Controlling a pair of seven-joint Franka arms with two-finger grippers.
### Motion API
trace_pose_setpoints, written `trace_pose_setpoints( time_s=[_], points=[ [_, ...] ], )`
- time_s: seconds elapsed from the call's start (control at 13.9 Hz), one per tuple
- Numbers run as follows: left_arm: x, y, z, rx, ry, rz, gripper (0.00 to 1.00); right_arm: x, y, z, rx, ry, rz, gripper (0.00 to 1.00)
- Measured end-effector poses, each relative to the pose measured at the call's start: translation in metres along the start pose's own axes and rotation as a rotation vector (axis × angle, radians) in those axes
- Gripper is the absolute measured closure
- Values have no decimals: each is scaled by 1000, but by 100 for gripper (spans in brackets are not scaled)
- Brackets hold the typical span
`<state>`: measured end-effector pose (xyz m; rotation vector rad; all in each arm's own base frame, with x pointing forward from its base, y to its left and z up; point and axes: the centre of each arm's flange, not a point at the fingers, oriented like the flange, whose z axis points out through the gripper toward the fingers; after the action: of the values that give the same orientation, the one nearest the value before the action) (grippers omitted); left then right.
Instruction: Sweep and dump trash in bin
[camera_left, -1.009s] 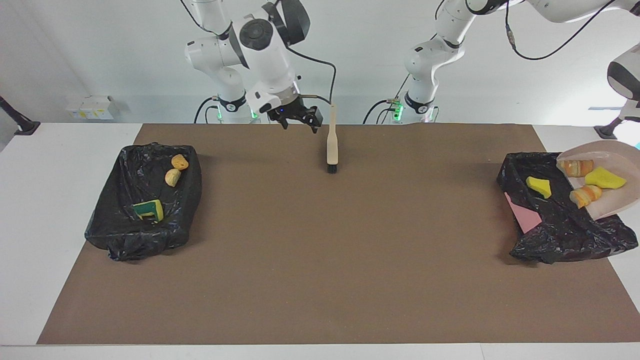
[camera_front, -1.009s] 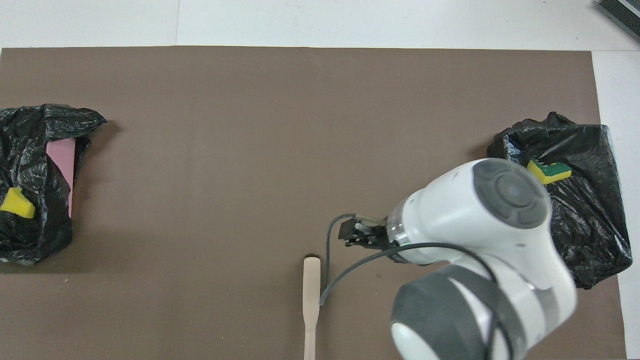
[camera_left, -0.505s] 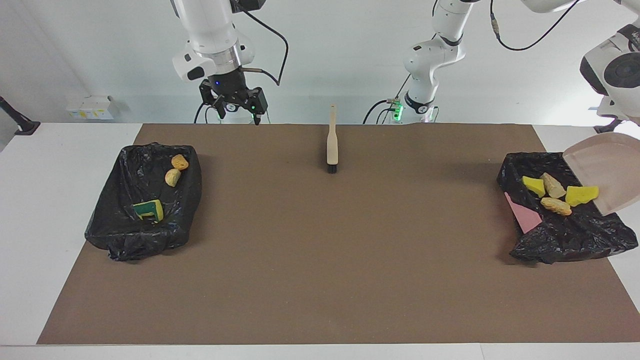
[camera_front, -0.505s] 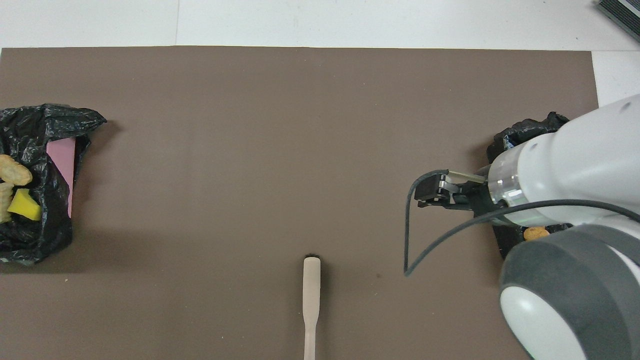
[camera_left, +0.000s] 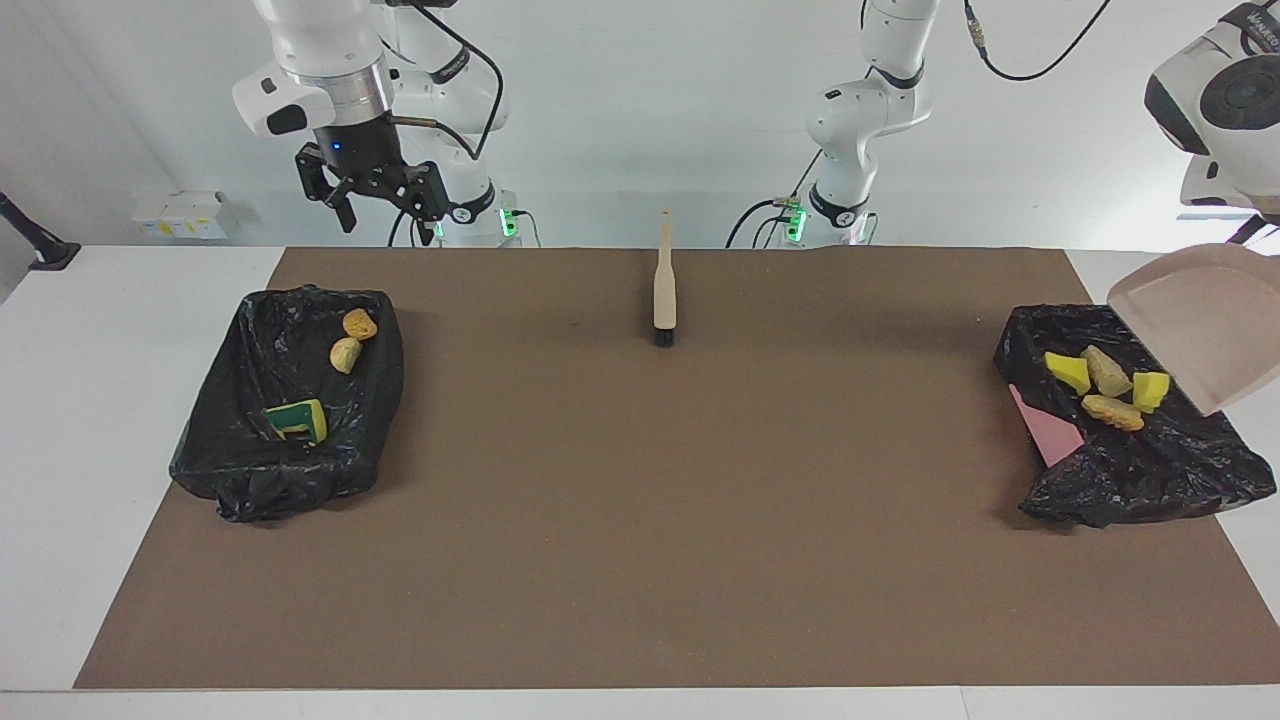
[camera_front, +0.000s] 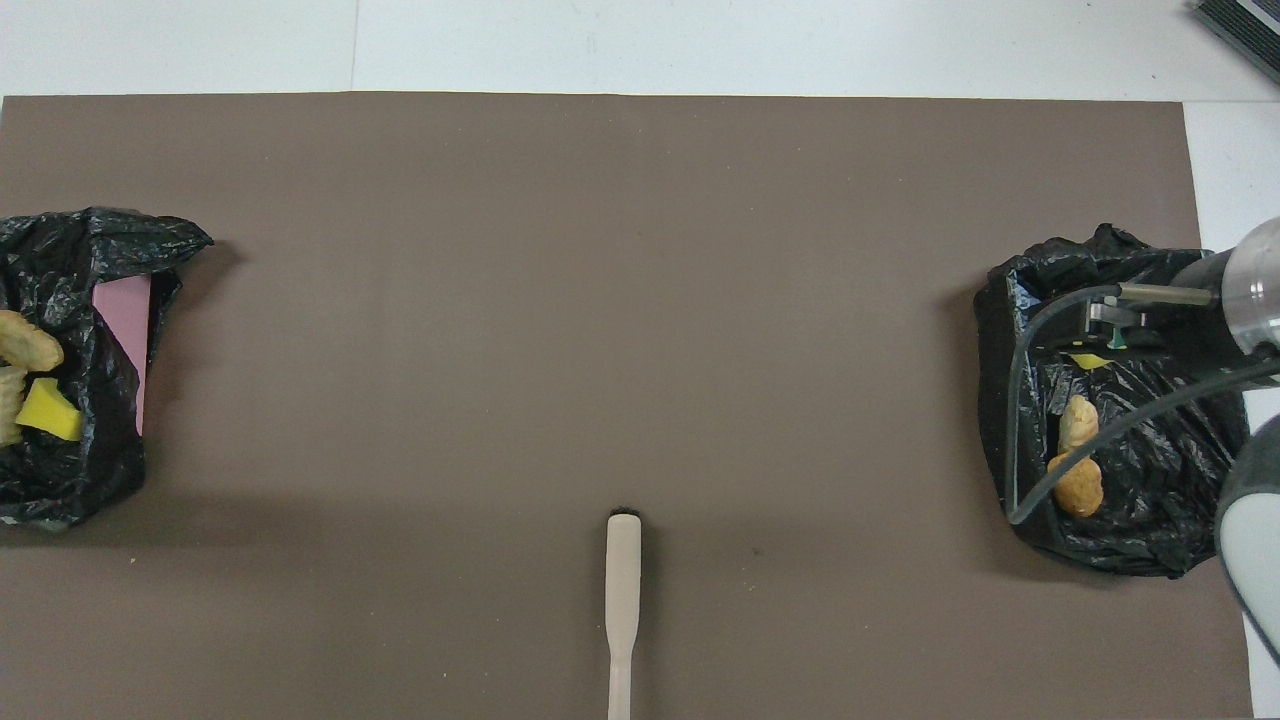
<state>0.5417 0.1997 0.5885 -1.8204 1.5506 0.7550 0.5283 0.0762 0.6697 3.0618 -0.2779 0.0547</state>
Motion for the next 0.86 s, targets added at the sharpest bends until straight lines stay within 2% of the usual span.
trace_pose_setpoints(
  time_s=[0.14,0.43,0.58,0.72,0.86],
  points=[
    [22,3,-17,-44,39,-66,69,0,-1,-4,3,7,-3,0],
    [72,13,-53,-151,169,-259,69,4,0,-1,3,3,1,0],
    [95,19,-70,-213,251,-356,69,7,10,0,4,-2,20,0],
    [115,25,-82,-292,368,-424,69,10,21,0,3,-10,41,0],
    [133,28,-95,-354,455,-491,69,11,29,-2,5,-8,29,0]
  ],
)
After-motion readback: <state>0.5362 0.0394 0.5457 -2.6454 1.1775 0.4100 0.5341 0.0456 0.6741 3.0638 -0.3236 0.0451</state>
